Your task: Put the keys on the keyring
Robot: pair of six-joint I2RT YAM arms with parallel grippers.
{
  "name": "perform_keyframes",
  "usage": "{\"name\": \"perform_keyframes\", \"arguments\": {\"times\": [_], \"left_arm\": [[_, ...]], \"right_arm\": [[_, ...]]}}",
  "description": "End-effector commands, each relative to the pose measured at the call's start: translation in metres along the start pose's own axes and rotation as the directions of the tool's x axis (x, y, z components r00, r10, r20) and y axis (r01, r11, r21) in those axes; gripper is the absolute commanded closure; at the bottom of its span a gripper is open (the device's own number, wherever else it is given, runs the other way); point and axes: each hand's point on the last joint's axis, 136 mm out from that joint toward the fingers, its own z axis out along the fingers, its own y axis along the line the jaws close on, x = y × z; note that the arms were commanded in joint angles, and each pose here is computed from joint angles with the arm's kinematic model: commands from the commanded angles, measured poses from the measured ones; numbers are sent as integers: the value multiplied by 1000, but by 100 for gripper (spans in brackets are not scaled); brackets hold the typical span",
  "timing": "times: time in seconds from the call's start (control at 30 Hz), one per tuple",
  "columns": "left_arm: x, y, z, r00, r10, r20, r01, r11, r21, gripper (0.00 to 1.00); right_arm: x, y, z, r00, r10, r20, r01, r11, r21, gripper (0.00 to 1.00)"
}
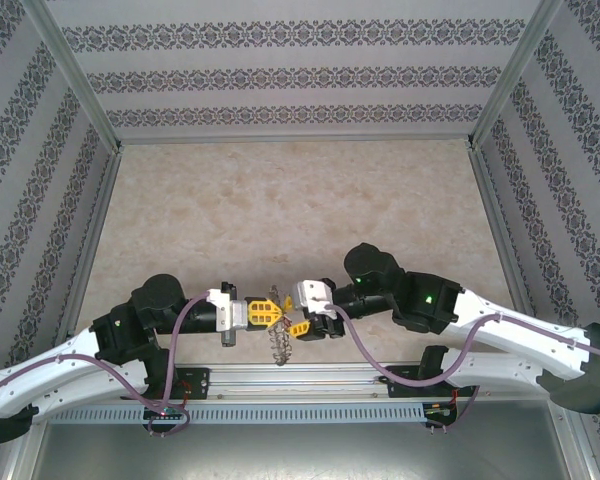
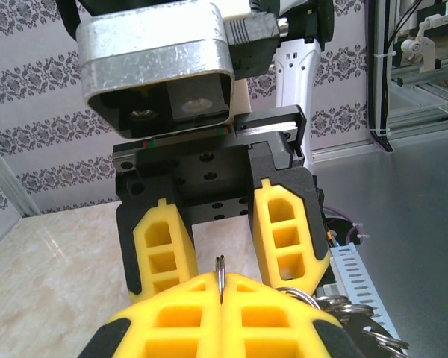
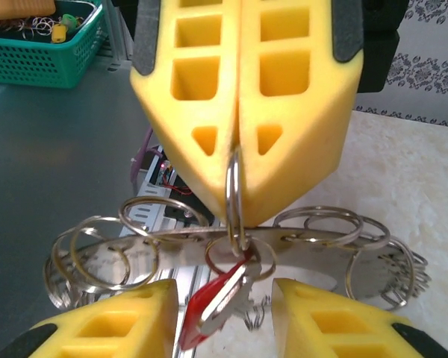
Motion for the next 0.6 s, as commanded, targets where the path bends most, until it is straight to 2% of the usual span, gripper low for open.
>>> {"name": "perform_keyframes", "arguments": {"times": [0.0,0.4,0.57], "left_arm": [[-33,1,-6,995,25,99,-25,1000,-2,100],[-32,1,-11,995,30,96,-28,999,-15,100],[-27,2,-9,997,28,77,-26,999,-23,100]], "right_arm": [[-9,-3,1,999,1,42,-1,1000,-1,66],[5,-16,-10,1000,3,-25,0,993,115,95],[0,-17,-18,1000,-18,-20,21,990,140,100]]}}
